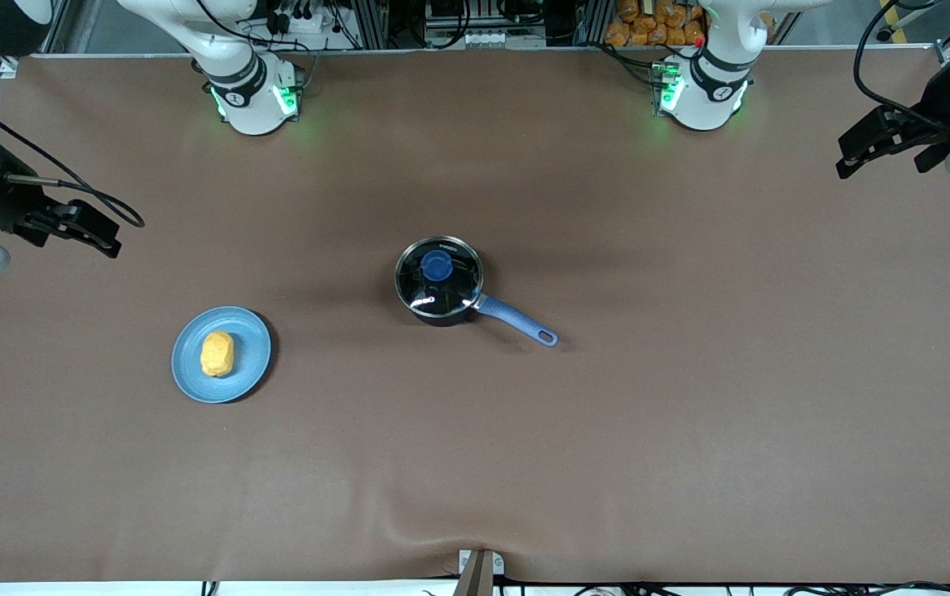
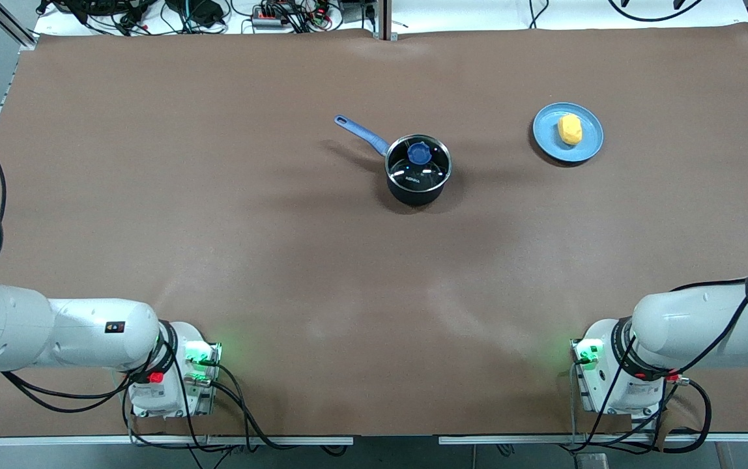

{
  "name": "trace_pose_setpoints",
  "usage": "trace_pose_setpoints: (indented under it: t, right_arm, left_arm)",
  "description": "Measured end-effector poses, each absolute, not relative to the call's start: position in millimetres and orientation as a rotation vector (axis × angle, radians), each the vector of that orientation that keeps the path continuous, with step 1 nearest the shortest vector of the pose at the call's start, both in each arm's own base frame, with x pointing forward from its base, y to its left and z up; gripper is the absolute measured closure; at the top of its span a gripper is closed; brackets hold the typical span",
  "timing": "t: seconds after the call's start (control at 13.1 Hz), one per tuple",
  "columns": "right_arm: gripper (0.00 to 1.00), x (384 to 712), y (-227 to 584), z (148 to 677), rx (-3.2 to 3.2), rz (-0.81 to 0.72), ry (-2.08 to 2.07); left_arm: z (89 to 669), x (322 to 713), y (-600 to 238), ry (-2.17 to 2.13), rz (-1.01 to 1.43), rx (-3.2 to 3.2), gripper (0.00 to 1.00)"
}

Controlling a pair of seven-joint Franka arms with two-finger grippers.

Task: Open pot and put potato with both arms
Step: 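Reach the right gripper down to the yellow potato on the blue plate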

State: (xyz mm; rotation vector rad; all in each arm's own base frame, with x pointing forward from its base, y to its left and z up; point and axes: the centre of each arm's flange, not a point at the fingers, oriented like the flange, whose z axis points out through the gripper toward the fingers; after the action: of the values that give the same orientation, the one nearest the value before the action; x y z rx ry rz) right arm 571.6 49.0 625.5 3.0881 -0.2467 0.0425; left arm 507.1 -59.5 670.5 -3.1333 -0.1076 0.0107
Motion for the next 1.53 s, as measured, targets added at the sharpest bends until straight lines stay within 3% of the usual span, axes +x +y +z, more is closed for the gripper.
trace_pose_setpoints:
  t: [0.54,0.77,1.3,1.53]
  right_arm:
    - [0.0,571,49,624,3.087,0.037,-0.247]
    - [0.0,578,55,598,3.093,0.057,-0.228]
    - [0.0,600,77,442,3.123,0.0,-0.025]
    - [0.0,612,71,377,3.14,0.003,0.093]
  left_arm:
    - [663,512,-62,-0.101,0.033,-3.13,0.0]
    - [659,514,-70,-0.076,0.046,-3.13,0.0]
    - [672,506,-120,0.064,-0.013,-3.09,0.0]
    - [646,507,-171,0.061,0.053,-3.084,0.0]
